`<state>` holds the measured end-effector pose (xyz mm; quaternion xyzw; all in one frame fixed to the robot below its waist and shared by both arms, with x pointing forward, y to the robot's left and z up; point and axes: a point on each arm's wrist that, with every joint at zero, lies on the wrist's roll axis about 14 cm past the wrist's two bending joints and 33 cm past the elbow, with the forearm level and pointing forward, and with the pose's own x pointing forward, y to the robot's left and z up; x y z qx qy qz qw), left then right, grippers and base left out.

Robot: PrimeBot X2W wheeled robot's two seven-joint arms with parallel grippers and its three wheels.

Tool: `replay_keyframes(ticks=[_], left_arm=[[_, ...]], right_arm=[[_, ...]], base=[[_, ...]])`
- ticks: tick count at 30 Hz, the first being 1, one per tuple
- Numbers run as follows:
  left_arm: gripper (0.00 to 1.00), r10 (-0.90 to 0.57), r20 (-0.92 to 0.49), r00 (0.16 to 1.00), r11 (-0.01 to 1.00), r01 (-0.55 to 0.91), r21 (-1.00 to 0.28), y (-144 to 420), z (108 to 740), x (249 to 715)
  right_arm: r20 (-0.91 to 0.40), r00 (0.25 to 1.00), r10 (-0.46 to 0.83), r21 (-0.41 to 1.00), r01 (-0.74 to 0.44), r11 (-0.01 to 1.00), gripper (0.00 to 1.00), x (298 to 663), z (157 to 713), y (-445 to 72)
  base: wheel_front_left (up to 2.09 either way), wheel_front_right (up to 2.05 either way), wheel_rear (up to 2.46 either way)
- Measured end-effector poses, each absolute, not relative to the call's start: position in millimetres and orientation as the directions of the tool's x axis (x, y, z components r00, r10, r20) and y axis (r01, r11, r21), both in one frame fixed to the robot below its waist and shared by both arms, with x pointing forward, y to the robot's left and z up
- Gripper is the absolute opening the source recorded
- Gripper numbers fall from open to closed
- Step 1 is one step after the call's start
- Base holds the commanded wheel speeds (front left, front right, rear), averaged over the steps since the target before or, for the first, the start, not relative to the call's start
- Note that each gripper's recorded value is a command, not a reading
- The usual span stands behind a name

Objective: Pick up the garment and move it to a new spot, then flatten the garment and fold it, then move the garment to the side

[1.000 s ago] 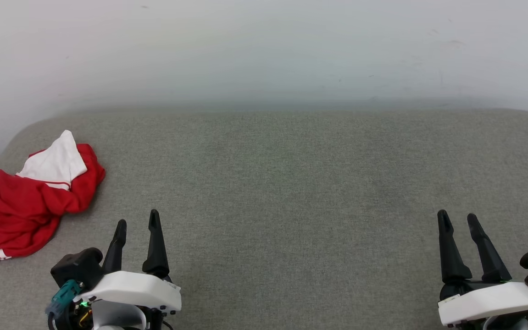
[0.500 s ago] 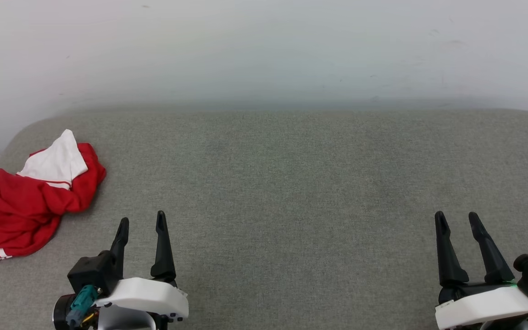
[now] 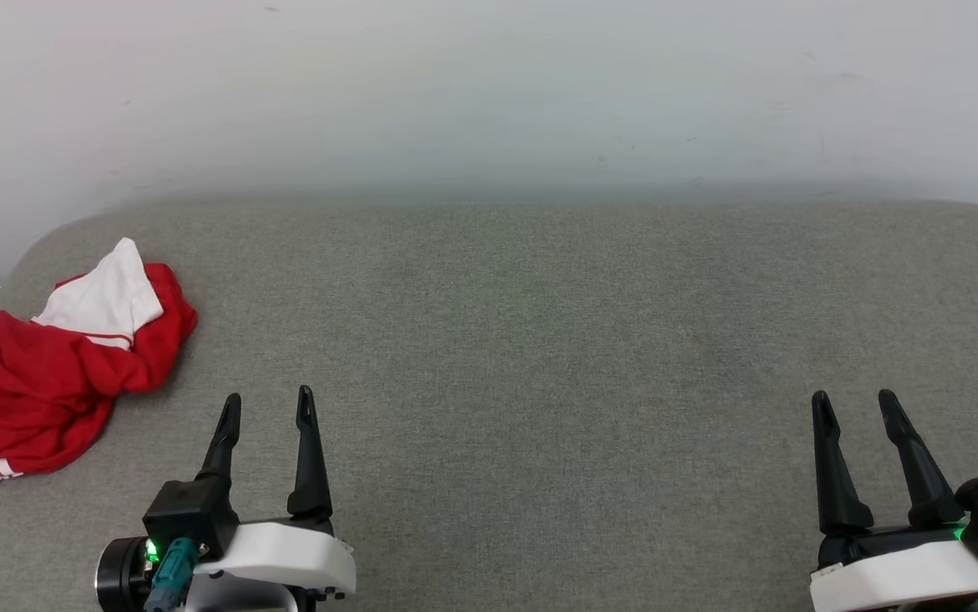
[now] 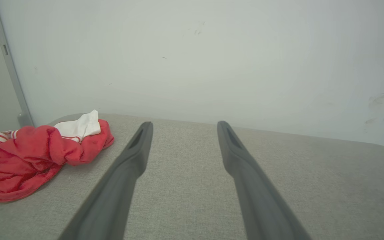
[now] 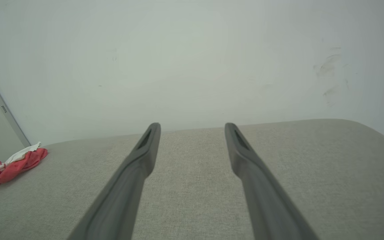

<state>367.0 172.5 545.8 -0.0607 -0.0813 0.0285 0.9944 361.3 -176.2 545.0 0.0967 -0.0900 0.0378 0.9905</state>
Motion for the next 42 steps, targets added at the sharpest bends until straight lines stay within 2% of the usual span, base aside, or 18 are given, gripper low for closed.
replay_keyframes(ticks=[15,28,42], left_arm=[[1.0,0.027,0.215,0.976,0.995,-0.007,-0.095,168.4,555.4,362.0],[1.0,0.005,0.205,0.979,0.999,0.003,-0.038,167.3,546.4,358.6],[1.0,0.009,0.174,0.985,0.997,0.004,-0.074,169.6,536.3,357.6]], right_arm=[[0.221,0.973,0.068,0.141,-0.101,0.985,1.0,358.6,551.7,-173.7],[0.228,0.97,0.082,0.084,-0.104,0.991,1.0,356.0,551.3,-171.6],[0.208,0.975,0.073,0.113,-0.098,0.989,1.0,354.6,544.2,-173.3]], base=[[0.0,0.0,0.0],[0.0,0.0,0.0],[0.0,0.0,0.0]])
